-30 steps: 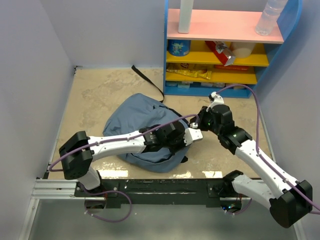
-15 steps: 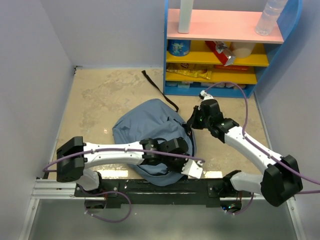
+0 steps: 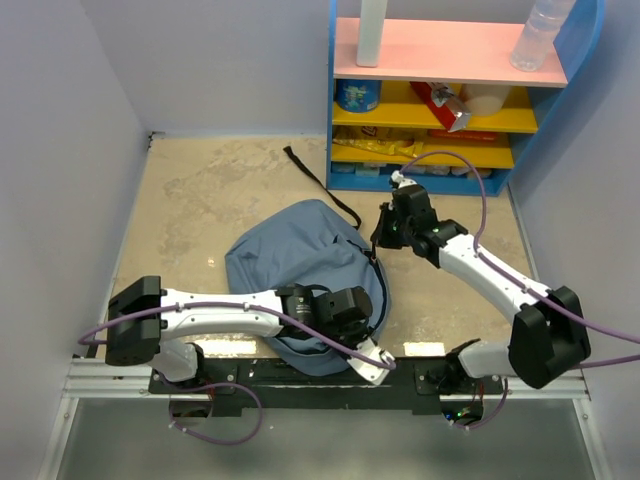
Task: Pack the student bag
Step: Zip the student bag at the center of the board, then reset both arms
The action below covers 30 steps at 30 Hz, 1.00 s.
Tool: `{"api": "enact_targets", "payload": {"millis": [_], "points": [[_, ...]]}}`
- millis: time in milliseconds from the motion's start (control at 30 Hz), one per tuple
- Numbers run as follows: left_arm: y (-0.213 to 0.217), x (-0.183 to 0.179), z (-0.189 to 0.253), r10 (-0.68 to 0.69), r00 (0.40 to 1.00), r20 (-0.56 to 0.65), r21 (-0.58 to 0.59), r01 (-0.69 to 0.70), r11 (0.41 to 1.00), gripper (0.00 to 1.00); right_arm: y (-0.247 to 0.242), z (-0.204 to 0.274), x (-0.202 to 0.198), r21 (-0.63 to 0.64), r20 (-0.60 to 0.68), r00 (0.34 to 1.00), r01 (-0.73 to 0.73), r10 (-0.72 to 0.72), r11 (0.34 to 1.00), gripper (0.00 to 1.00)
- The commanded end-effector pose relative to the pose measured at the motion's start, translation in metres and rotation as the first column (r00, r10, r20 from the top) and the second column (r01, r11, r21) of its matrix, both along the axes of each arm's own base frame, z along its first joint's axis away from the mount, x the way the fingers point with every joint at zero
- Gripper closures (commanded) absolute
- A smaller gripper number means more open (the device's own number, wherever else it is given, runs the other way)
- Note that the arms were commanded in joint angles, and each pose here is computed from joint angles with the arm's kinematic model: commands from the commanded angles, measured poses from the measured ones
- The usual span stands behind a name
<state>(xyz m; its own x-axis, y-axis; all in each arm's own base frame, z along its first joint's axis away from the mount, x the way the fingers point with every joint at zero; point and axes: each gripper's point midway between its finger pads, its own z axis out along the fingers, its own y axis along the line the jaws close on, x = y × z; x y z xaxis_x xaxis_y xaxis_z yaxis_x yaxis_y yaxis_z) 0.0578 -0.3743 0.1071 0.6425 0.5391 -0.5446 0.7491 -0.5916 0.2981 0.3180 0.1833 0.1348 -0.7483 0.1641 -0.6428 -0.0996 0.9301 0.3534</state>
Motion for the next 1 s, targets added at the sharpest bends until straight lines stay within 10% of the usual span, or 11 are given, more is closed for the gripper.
{"api": "enact_targets", "payload": {"millis": [0,167,333,533,633,967], "points": [[0.01,-0.023,-0.001,0.018,0.997,-0.072,0.028,-0.016,0.999,0.89,-0.001,0.087,0.077,0.098,0.326,0.938,0.094,-0.121,0.991,1.0],[-0.011,0.014,0.026,0.132,0.984,-0.116,-0.038,-0.137,0.99,0.72,0.0,0.103,0.099,0.122,0.346,0.927,0.111,-0.147,0.986,1.0],[-0.013,0.038,0.051,0.183,0.981,-0.06,-0.072,-0.187,0.98,0.27,-0.002,0.124,0.105,0.111,0.388,0.911,0.105,-0.14,0.988,0.96],[0.0,0.162,0.14,0.532,0.838,-0.121,-0.165,-0.546,0.822,0.1,-0.009,0.133,0.117,0.098,0.352,0.927,0.097,-0.126,0.99,0.02],[0.017,0.201,0.179,0.621,0.766,-0.168,-0.199,-0.643,0.74,0.1,-0.009,0.139,0.107,0.105,0.345,0.932,0.08,-0.112,0.991,0.01],[0.218,0.302,0.243,0.93,0.229,-0.289,-0.481,-0.874,0.066,0.0,-0.047,0.125,0.031,0.041,0.318,0.941,0.11,-0.118,0.993,0.01]]}}
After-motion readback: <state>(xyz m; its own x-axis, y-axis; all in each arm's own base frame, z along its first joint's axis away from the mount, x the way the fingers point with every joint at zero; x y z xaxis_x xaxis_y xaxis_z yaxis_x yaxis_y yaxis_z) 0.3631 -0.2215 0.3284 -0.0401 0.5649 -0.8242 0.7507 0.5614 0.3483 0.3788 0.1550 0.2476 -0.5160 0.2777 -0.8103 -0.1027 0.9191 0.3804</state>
